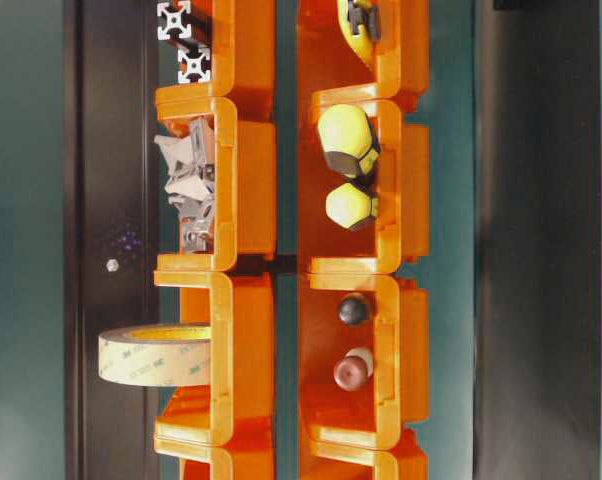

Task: Pick vinyl tape from container rack with left arm.
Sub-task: 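Carry the red tape with the left gripper to the mat center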

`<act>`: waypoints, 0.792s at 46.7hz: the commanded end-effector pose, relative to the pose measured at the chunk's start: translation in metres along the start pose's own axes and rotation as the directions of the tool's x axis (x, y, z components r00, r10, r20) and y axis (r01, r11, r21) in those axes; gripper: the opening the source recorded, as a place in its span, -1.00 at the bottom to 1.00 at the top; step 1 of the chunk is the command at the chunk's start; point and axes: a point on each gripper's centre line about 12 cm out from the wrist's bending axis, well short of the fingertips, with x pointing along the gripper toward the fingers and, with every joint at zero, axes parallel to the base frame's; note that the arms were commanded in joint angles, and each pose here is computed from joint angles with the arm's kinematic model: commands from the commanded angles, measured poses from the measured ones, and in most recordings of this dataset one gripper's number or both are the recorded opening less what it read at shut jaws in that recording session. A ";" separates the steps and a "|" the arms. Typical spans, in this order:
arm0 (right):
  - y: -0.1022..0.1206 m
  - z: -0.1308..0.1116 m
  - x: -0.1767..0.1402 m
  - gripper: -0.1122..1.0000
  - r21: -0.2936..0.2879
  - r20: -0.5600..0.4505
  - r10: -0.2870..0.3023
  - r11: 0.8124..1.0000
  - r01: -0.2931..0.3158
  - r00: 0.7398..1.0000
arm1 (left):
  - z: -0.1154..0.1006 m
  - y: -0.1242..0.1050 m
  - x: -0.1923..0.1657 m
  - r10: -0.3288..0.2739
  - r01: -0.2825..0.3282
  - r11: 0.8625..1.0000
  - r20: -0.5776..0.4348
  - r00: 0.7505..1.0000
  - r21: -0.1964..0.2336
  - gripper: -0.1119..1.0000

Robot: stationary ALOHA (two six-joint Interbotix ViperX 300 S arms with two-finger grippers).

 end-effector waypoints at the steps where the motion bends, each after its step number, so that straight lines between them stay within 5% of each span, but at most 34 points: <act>1: 0.000 0.012 -0.002 -0.80 0.002 0.020 -0.001 1.000 0.001 1.000 | -0.001 -0.004 0.026 0.000 0.000 1.000 0.058 0.998 0.002 -0.47; 10: 0.000 0.014 -0.006 -0.80 0.003 0.028 -0.001 1.000 0.001 1.000 | -0.019 -0.011 0.084 -0.006 0.005 1.000 0.124 0.992 0.011 -0.47; 21: 0.000 0.017 -0.007 -0.80 0.005 0.041 -0.001 1.000 0.001 0.999 | -0.051 -0.015 0.145 -0.015 0.015 1.000 -0.006 1.000 -0.020 -0.47; 37: 0.000 0.017 -0.007 -0.80 0.017 0.043 -0.001 1.000 0.000 0.999 | -0.069 -0.006 0.196 -0.011 0.007 0.999 -0.117 0.993 -0.034 -0.47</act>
